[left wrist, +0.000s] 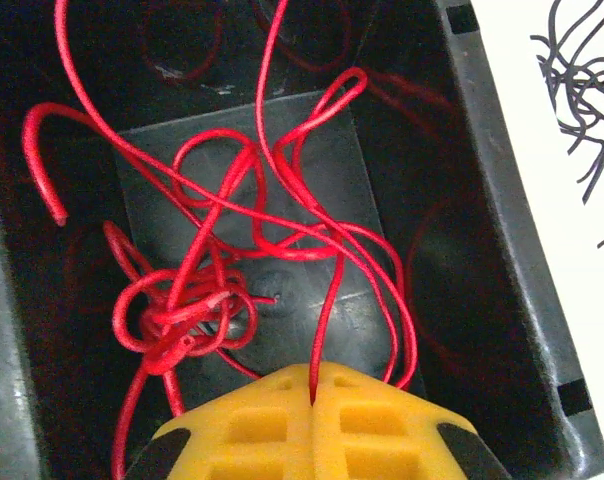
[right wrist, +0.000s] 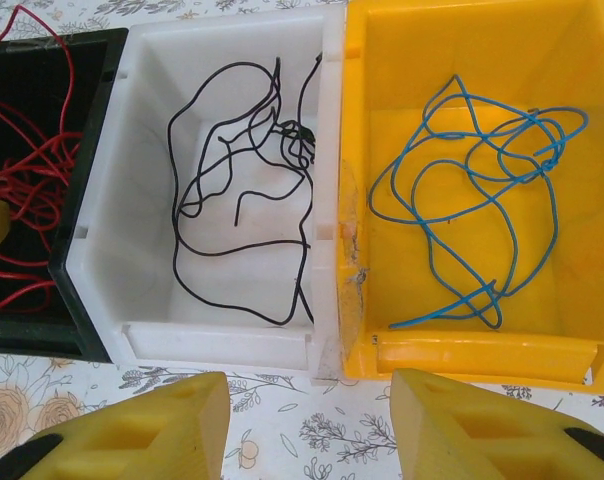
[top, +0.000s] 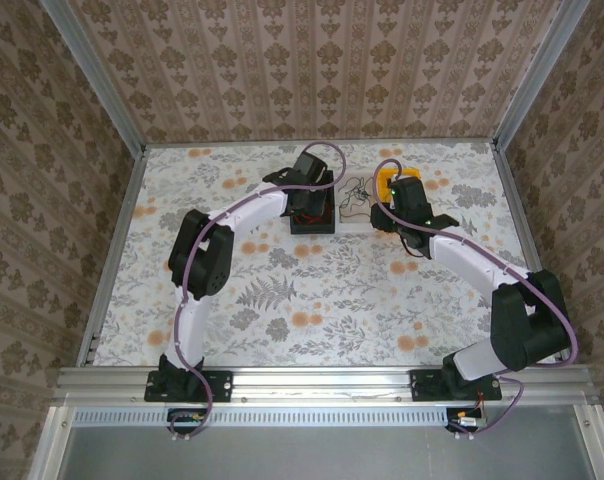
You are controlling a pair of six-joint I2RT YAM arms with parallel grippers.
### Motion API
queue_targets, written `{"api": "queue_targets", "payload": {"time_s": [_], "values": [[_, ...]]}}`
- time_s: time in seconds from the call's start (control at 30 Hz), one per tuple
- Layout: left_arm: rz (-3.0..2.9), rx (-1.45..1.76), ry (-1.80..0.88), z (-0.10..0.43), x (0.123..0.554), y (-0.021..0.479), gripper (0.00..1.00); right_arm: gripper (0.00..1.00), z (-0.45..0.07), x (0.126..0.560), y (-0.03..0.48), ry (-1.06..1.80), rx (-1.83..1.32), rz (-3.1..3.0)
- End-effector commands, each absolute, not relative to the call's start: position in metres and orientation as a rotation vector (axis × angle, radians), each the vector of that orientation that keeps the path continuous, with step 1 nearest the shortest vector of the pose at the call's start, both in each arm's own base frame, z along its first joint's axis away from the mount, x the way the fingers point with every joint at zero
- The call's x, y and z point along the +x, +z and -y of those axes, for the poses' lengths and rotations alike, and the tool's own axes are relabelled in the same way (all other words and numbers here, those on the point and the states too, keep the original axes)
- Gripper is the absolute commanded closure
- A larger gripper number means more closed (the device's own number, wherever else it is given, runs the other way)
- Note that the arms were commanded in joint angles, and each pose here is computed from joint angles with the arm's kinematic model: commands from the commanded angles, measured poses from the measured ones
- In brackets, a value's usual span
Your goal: Untangle the cables
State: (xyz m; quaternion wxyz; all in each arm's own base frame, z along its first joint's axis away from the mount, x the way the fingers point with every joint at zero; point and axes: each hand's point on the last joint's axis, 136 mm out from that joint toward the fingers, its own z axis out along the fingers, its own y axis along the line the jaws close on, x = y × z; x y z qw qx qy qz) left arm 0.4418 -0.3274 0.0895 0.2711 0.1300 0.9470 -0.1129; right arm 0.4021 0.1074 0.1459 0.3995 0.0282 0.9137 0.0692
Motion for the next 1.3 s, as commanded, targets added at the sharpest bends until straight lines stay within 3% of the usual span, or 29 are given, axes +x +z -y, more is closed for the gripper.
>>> {"api": "queue_targets", "payload": {"time_s": [0.0,0.07,0.33,0.47,0.67,0.83,0.87,0.9,0.93,1.0,1.07,1.1,1.17,1.27], "values": [[-2.532,0.334,-0.355,0.331,0.438,0.111,0.80,0.53,-0.102,0.401,0.155,0.174,0.109,-2.278],[-2.493,0.328,-0.371,0.333,0.443,0.129,0.72,0.53,-0.102,0.402,0.156,0.175,0.109,-2.275],[-2.316,0.284,-0.405,0.328,0.459,0.205,0.63,0.53,-0.103,0.402,0.160,0.181,0.099,-2.270],[-2.252,0.222,-0.423,0.311,0.463,0.231,0.52,0.53,-0.102,0.402,0.162,0.172,0.094,-2.265],[-2.222,0.063,-0.405,0.263,0.468,0.236,0.48,0.53,-0.103,0.404,0.163,0.169,0.089,-2.267],[-2.189,-0.096,-0.272,0.184,0.443,0.224,0.41,0.53,-0.077,0.401,0.162,0.070,0.136,-2.258],[-2.179,-0.117,-0.213,0.166,0.434,0.221,0.38,0.53,-0.066,0.399,0.159,0.022,0.166,-2.256],[-2.158,-0.128,-0.146,0.148,0.421,0.222,0.26,0.53,-0.049,0.394,0.169,-0.044,0.224,-2.211],[-2.141,-0.166,-0.041,0.118,0.408,0.217,0.02,0.52,-0.029,0.387,0.175,-0.129,0.291,-2.155],[-2.084,-0.226,0.145,0.073,0.378,0.217,0.00,0.45,-0.004,0.375,0.190,-0.241,0.337,-2.024],[-2.038,-0.263,0.296,0.034,0.348,0.213,0.00,0.26,0.018,0.364,0.198,-0.322,0.381,-1.925],[-2.023,-0.292,0.363,0.015,0.333,0.209,0.00,0.22,0.025,0.363,0.197,-0.350,0.360,-1.893],[-1.986,-0.345,0.448,-0.013,0.311,0.203,0.00,0.00,0.034,0.364,0.186,-0.411,0.319,-1.877],[-1.917,-0.285,0.531,-0.030,0.302,0.186,0.00,0.00,0.042,0.375,0.155,-0.466,0.329,-1.972]]}}
